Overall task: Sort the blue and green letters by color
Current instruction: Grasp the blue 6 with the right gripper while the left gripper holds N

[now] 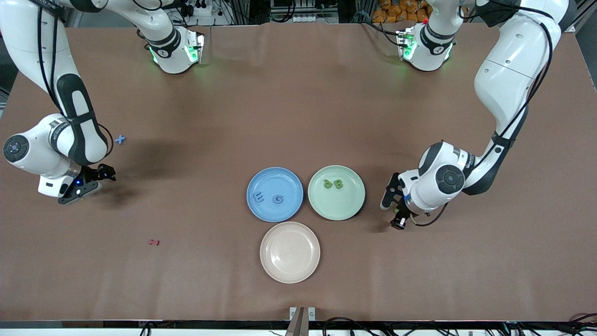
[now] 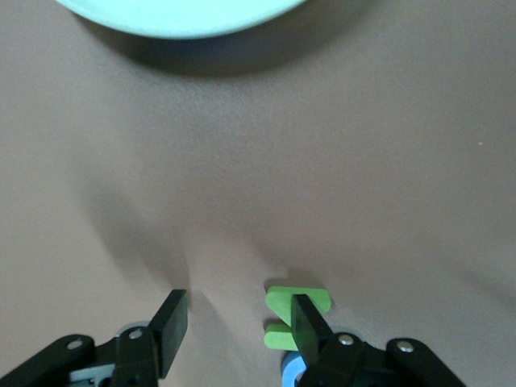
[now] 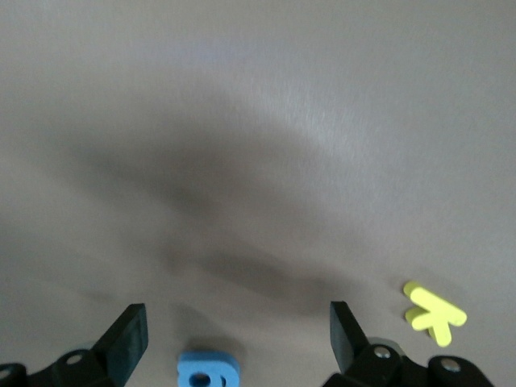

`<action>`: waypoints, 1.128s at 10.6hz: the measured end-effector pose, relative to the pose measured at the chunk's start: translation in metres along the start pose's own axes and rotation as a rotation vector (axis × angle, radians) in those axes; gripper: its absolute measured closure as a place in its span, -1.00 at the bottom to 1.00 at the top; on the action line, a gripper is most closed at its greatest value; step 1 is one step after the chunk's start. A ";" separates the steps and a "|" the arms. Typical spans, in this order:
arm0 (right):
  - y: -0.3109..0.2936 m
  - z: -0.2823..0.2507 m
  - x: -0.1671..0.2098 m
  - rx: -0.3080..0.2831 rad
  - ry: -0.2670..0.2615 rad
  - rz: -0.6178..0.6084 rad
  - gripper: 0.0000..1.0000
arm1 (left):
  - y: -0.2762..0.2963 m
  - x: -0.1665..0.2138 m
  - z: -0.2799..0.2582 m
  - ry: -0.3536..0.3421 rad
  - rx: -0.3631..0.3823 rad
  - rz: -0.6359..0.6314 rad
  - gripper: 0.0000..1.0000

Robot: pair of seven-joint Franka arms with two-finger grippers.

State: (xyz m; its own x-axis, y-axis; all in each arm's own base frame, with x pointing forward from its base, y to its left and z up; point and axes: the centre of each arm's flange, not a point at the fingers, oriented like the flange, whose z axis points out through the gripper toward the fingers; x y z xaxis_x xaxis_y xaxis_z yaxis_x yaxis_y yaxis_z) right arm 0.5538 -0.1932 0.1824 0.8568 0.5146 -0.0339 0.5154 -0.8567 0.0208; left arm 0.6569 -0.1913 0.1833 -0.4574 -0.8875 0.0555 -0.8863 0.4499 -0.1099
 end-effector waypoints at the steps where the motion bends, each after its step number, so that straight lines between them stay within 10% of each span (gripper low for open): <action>1: 0.002 0.002 -0.009 0.006 -0.005 -0.001 -1.00 | 0.001 -0.001 0.000 0.001 0.000 0.005 -0.26; 12: -0.014 0.007 -0.030 0.066 0.014 0.042 -1.00 | 0.009 -0.009 -0.011 0.042 -0.075 0.057 -0.26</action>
State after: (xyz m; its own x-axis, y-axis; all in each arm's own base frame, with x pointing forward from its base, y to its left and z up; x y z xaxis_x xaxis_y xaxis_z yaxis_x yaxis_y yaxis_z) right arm 0.5209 -0.1967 0.1762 0.8782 0.4779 -0.0204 0.4768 -0.8779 -0.0436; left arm 0.6526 -0.1784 0.1926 -0.5087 -0.8559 0.0934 -0.8609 0.5073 -0.0400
